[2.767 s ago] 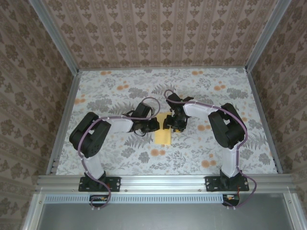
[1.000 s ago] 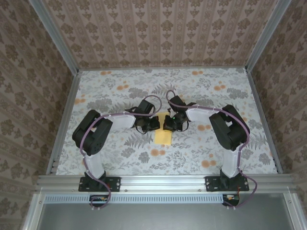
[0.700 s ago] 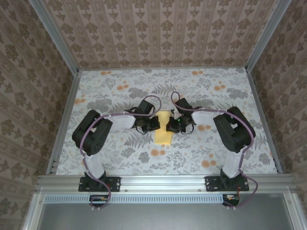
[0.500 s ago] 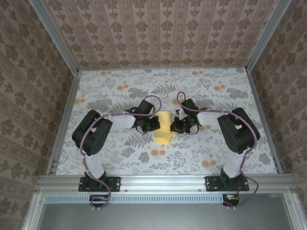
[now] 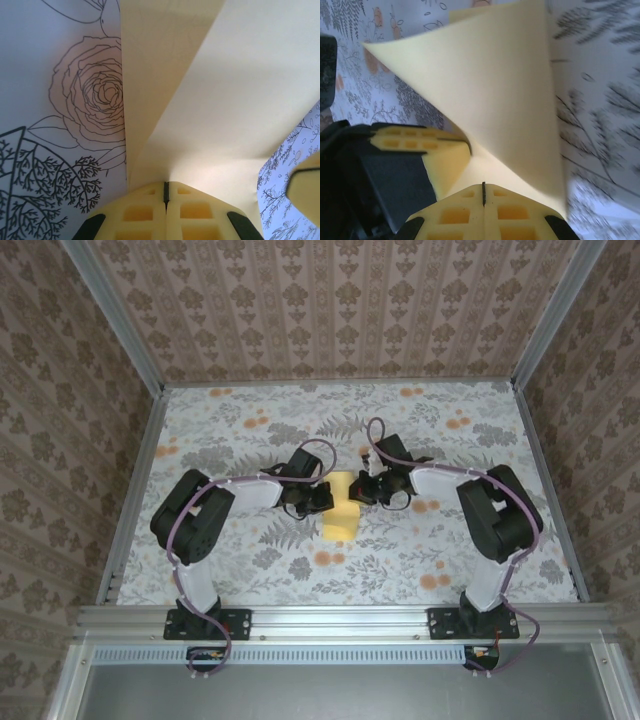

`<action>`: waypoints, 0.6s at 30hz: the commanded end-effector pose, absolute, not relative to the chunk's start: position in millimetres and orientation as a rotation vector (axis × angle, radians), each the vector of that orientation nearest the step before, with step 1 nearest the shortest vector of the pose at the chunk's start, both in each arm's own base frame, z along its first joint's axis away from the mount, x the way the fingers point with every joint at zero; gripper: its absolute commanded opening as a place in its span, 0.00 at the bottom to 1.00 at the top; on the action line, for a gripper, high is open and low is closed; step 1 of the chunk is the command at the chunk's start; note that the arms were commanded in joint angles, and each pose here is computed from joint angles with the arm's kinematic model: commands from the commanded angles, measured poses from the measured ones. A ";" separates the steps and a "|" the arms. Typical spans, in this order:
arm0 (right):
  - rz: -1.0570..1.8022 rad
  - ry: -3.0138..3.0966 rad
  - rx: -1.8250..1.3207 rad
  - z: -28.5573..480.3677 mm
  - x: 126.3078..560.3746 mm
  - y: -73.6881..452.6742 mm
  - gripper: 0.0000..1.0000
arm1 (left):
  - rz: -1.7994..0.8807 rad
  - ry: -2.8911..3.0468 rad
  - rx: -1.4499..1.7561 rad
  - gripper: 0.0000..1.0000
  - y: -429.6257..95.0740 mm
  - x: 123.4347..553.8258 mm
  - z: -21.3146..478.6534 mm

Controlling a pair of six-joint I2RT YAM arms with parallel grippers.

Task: Fold a paper plane with a square sheet of paper (pick it up from the middle)
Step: Fold the square sheet of paper in half at the center of the table.

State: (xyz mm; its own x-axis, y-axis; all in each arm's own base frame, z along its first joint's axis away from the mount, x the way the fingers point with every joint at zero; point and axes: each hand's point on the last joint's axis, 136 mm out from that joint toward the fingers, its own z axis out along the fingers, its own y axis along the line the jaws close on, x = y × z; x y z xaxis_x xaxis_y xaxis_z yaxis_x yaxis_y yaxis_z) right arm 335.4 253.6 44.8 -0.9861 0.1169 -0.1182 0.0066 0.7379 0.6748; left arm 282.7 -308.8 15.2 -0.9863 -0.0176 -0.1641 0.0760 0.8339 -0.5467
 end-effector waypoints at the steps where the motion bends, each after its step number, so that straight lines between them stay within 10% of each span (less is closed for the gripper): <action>1: 1.135 2.781 0.087 39.5 344.3 268.6 0.00 | -0.429 3.162 -0.060 0.00 -245.4 228.2 -58.1; 18: 1.018 2.723 0.314 14.4 372.7 204.5 0.00 | -0.381 3.175 -0.075 0.00 -233.3 218.9 -65.3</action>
State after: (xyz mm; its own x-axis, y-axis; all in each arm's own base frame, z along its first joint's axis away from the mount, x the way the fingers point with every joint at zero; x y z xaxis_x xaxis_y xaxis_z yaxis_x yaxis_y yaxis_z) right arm 358.2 230.1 14.3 -0.9768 0.1995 -0.0778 0.0849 0.6945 0.7145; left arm 281.5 -307.6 13.6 -0.9852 -0.0189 -0.1704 0.0791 0.8317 -0.5496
